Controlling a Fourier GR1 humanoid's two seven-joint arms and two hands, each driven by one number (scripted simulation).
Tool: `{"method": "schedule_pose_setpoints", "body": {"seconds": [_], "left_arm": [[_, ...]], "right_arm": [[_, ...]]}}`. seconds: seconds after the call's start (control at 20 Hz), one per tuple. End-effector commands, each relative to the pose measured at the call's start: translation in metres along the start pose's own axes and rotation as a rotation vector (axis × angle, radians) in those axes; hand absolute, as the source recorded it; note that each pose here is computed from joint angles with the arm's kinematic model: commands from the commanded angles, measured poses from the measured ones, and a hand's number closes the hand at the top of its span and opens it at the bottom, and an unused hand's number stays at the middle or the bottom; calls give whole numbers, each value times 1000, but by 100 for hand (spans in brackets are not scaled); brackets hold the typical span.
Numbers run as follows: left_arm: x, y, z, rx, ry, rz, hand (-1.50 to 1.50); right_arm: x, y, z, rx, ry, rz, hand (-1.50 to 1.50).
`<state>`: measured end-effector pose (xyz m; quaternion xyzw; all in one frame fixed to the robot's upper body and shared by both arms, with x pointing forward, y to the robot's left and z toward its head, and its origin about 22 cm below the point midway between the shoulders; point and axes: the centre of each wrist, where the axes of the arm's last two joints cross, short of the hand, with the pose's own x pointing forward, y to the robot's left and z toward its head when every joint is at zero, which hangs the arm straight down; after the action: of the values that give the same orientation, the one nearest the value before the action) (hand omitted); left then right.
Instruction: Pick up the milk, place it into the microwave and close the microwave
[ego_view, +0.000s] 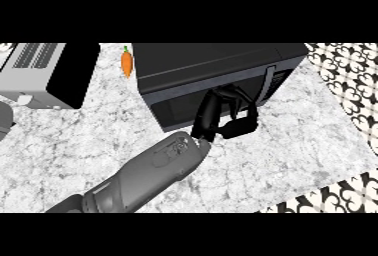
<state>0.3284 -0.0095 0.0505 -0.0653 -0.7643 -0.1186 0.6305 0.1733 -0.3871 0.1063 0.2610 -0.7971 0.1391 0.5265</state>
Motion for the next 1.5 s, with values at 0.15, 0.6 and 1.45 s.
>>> {"method": "schedule_pose_setpoints", "body": {"seconds": [0.15, 0.6, 1.45], "left_arm": [[0, 15, -19, 103, 38, 51, 150], [0, 18, -22, 149, -36, 47, 150], [-9, 19, -20, 189, -66, 52, 150]], "right_arm": [[8, -7, -2, 8, -22, -9, -150], [13, -2, -13, 92, -42, -31, -150], [21, 3, -19, 165, -42, -67, -150]]}}
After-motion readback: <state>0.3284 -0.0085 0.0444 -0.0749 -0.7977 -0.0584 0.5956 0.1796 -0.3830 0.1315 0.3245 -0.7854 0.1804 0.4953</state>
